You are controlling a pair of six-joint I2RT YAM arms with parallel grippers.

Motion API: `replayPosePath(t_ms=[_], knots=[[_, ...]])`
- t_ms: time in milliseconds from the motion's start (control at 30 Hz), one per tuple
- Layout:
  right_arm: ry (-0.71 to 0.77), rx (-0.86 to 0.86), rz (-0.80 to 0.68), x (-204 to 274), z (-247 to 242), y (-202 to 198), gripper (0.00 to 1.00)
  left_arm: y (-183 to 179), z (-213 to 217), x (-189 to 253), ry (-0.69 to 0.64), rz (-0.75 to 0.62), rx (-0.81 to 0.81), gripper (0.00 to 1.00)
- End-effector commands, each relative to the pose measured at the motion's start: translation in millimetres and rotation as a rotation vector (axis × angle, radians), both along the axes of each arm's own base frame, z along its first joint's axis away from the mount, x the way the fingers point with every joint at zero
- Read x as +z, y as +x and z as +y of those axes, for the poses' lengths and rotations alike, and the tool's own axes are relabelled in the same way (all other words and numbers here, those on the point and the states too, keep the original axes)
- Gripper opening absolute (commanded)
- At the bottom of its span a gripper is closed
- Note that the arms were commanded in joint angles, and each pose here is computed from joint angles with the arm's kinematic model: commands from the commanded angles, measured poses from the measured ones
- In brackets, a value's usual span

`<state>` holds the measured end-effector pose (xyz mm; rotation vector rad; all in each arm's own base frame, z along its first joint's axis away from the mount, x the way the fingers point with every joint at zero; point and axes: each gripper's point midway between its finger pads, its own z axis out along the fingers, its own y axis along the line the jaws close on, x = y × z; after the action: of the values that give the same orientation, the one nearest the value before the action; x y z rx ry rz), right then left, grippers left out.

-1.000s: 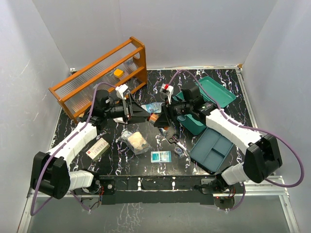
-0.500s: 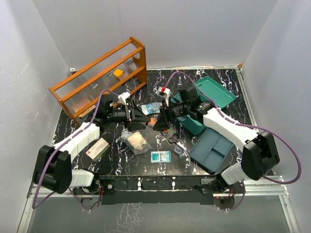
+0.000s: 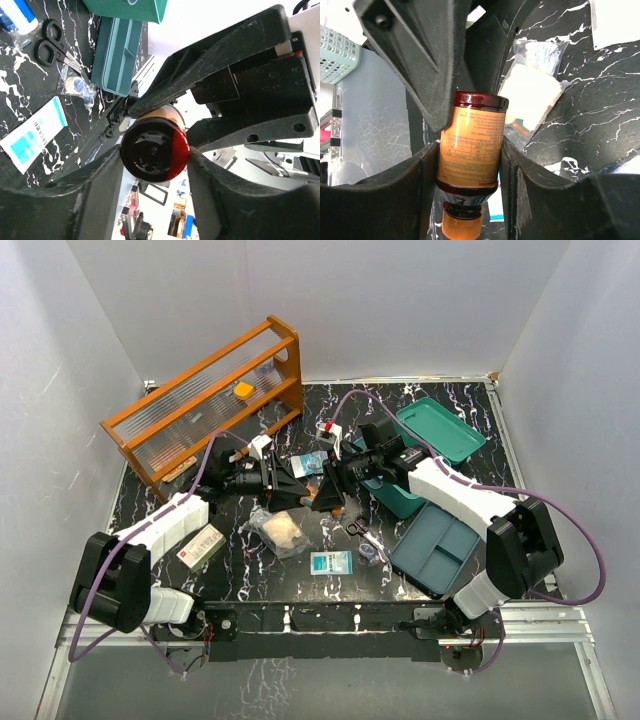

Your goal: Organize the medicine kit

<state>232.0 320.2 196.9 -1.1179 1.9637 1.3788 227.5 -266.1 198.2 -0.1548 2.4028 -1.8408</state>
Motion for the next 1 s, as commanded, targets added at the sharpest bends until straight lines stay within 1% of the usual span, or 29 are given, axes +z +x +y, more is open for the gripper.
replayPosePath(t_ms=[0, 100, 167, 233, 367, 433, 500, 567, 667, 700, 767, 867, 967], knots=[[0.069, 0.038, -0.082, 28.6, 9.6, 6.1, 0.36, -12.2, -0.5, 8.2, -0.035, 0.036, -0.033, 0.46], [0.062, 0.034, -0.077, 25.3, 9.3, 6.6, 0.38, -12.0, -0.5, 9.6, -0.036, 0.026, -0.03, 0.36], [0.06, 0.034, -0.08, 24.6, 8.0, 5.3, 0.43, -10.3, -0.4, 9.8, -0.034, 0.025, -0.018, 0.26], [0.057, 0.027, -0.091, 25.0, 6.3, 4.4, 0.48, -6.5, 0.0, 11.5, -0.022, 0.019, 0.006, 0.23], [0.027, -0.042, -0.129, 26.3, -0.7, 9.7, 0.66, 0.5, 0.4, 26.4, -0.026, -0.034, 0.041, 0.21], [0.018, -0.095, -0.152, 31.1, -5.5, 14.5, 0.72, 4.6, 0.9, 30.4, -0.018, -0.046, 0.065, 0.22], [0.023, -0.177, -0.173, 43.1, -11.7, 22.5, 0.76, 10.5, 3.1, 30.5, 0.005, -0.045, 0.11, 0.22], [0.046, -0.313, -0.172, 54.5, -16.9, 35.7, 0.78, 17.7, 8.6, 27.6, 0.062, -0.054, 0.174, 0.22], [0.109, -0.572, -0.127, 68.8, -29.7, 57.2, 0.79, 37.2, 29.1, 11.5, 0.249, -0.081, 0.319, 0.21], [0.135, -0.645, -0.086, 70.6, -33.5, 61.1, 0.79, 41.6, 35.6, 8.9, 0.296, -0.091, 0.354, 0.22], [0.193, -0.766, 0.015, 71.3, -38.6, 65.3, 0.77, 50.0, 44.9, 8.9, 0.347, -0.125, 0.412, 0.21], [0.281, -0.957, 0.21, 70.6, -49.4, 70.5, 0.75, 59.7, 49.2, 18.5, 0.342, -0.204, 0.459, 0.22], [0.361, -1.142, 0.48, 64.0, -59.9, 74.8, 0.72, 69.8, 52.7, 30.5, 0.337, -0.293, 0.496, 0.22]])
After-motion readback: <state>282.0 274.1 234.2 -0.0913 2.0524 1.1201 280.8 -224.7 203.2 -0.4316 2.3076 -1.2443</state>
